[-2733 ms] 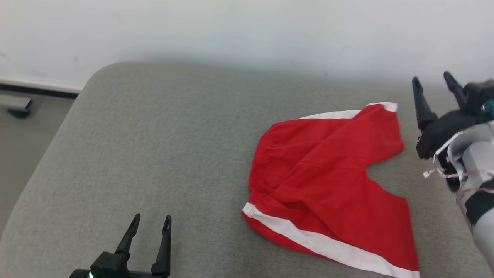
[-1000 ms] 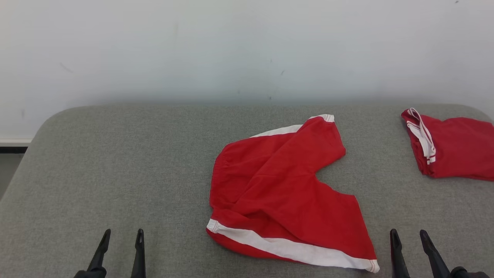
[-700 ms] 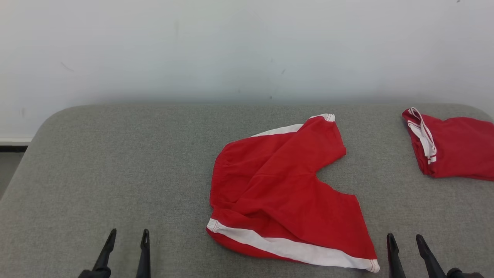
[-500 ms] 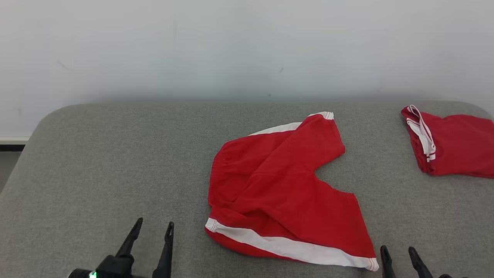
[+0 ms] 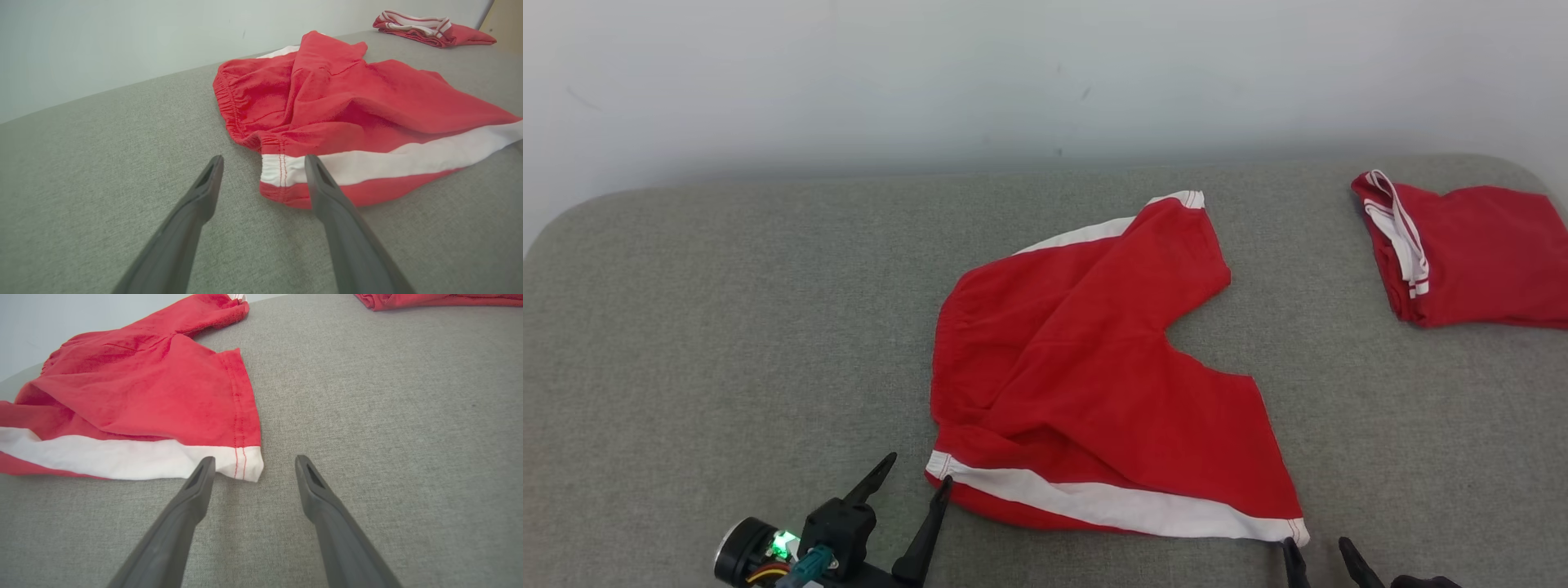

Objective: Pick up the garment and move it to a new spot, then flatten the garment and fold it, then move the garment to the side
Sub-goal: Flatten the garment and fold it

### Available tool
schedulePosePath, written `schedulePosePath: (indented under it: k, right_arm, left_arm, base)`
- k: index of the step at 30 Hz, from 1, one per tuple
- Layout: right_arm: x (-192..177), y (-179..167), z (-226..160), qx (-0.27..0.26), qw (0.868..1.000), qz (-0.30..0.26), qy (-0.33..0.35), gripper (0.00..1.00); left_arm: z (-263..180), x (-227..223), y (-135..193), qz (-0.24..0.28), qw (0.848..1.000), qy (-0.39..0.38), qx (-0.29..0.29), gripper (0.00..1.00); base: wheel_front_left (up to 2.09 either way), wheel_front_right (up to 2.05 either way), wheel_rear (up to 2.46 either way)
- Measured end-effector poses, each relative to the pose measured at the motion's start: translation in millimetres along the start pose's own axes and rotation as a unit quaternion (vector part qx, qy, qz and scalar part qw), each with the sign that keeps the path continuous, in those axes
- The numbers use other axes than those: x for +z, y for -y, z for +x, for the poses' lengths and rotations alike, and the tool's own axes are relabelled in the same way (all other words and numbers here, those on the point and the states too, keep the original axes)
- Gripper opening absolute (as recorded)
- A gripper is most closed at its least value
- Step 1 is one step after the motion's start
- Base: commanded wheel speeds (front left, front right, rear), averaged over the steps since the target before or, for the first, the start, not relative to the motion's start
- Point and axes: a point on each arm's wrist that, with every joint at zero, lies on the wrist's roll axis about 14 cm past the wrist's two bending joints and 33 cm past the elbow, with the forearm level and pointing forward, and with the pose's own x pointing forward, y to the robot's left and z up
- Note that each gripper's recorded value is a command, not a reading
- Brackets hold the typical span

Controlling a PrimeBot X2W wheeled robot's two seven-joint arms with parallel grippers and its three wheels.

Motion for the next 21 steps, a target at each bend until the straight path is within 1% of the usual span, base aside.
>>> schedulePosePath:
  k: [6, 8, 11, 19, 21]
  right_arm:
    - [-11.7, -3.8, 11.2, 0.005, 1.0, 0.004, -0.016, 1.0]
    - [-14.6, -6.9, 14.7, 0.009, 1.0, 0.007, -0.02, 1.0]
    - [-20.3, -8.8, 18.3, 0.012, 1.0, 0.006, -0.028, 1.0]
    - [-21.0, -12.0, 31.3, 0.019, 0.999, 0.007, -0.031, 1.0]
    - [-22.7, -11.8, 33.2, 0.018, 0.999, 0.006, -0.035, 1.0]
  left_arm:
    - [10.6, -15.5, 3.7, 0.009, 0.999, -0.032, -0.03, 1.0]
    - [14.3, -15.0, 3.3, 0.004, 0.999, -0.033, -0.033, 1.0]
    - [16.7, -19.7, 1.4, 0.013, 0.998, -0.047, -0.041, 1.0]
    - [28.7, -26.5, 1.4, 0.015, 0.995, -0.07, -0.064, 1.0]
    - [30.9, -29.5, 3.1, 0.007, 0.995, -0.077, -0.067, 1.0]
  base:
    - [0.0, 0.0, 0.0]
    - [0.0, 0.0, 0.0]
    - [0.0, 0.0, 0.0]
    - [0.0, 0.0, 0.0]
    - [0.0, 0.0, 0.0]
